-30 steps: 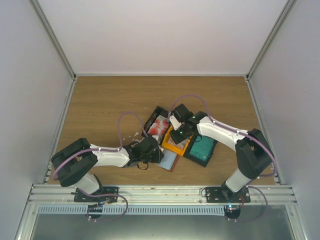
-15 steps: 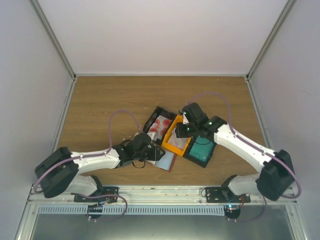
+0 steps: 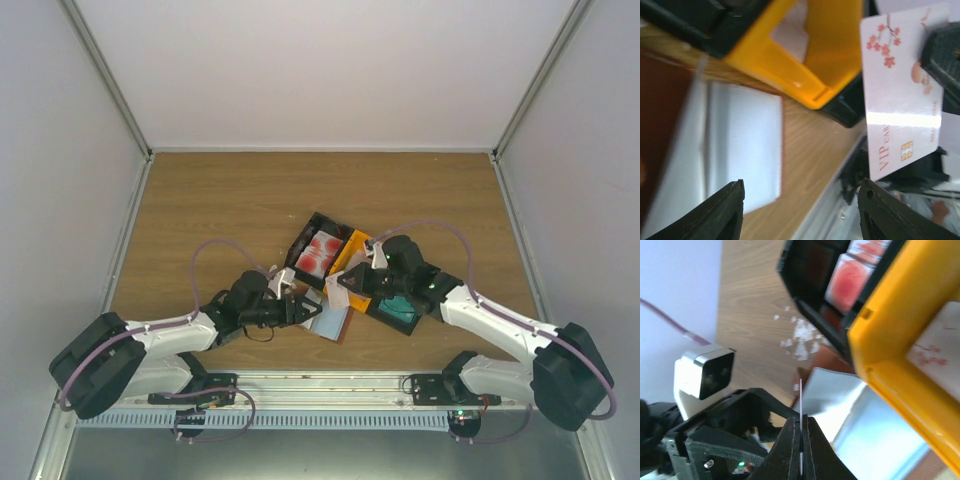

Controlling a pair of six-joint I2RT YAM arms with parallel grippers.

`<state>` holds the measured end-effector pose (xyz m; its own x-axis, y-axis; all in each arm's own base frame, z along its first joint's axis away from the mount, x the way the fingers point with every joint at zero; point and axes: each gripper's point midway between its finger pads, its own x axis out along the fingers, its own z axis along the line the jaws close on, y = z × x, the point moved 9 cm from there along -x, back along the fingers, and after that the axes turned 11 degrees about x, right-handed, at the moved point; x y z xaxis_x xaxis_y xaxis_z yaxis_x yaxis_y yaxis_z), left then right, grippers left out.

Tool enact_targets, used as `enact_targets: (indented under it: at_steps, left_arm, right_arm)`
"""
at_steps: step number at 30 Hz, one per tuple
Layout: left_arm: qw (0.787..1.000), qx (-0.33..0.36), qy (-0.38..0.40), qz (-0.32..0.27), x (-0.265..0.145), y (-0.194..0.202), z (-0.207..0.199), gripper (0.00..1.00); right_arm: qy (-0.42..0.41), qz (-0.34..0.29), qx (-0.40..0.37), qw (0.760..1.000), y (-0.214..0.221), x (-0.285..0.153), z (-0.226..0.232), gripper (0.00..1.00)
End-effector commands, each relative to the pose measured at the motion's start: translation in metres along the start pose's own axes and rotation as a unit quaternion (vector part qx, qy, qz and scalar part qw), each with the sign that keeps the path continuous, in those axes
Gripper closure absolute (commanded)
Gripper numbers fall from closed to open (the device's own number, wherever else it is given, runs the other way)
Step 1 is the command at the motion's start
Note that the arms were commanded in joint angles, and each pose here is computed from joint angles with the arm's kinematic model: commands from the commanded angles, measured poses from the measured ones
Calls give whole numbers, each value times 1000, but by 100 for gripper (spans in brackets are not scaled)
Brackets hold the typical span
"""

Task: Put the credit cards into the card holder
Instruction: Pick up the credit card from the storage box.

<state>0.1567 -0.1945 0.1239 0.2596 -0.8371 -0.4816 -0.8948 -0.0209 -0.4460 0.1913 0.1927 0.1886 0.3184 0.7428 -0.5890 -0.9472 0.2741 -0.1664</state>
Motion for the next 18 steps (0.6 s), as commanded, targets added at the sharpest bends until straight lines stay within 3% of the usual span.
enact_targets:
  at_steps: [1,7,9,15,17,18]
  left_arm:
    - [992,20,121,-32,-11,-17,-31,36]
    - [990,22,126,-53,-15,-24,-36,36]
    - [991,20,122,-55,-14,-26,-34,41]
    - [990,17,126,-64,-15,-27,-33,82]
    - [991,18,118,-63,-15,-26,-31,97]
    - [992,20,111,-60,-15,-25,-29,100]
  right_arm:
    - [-120,29,-5,992,3,2,23,100]
    - [-157,57,-14,986,6,6,28,99]
    - [-167,72,-18,983,9,8,29,100]
    - [-147,100,-25,984,13,15,22,99]
    - [-124,96,-30,987,12,15,20,93]
    - [-109,91,-33,989,11,15,19,84]
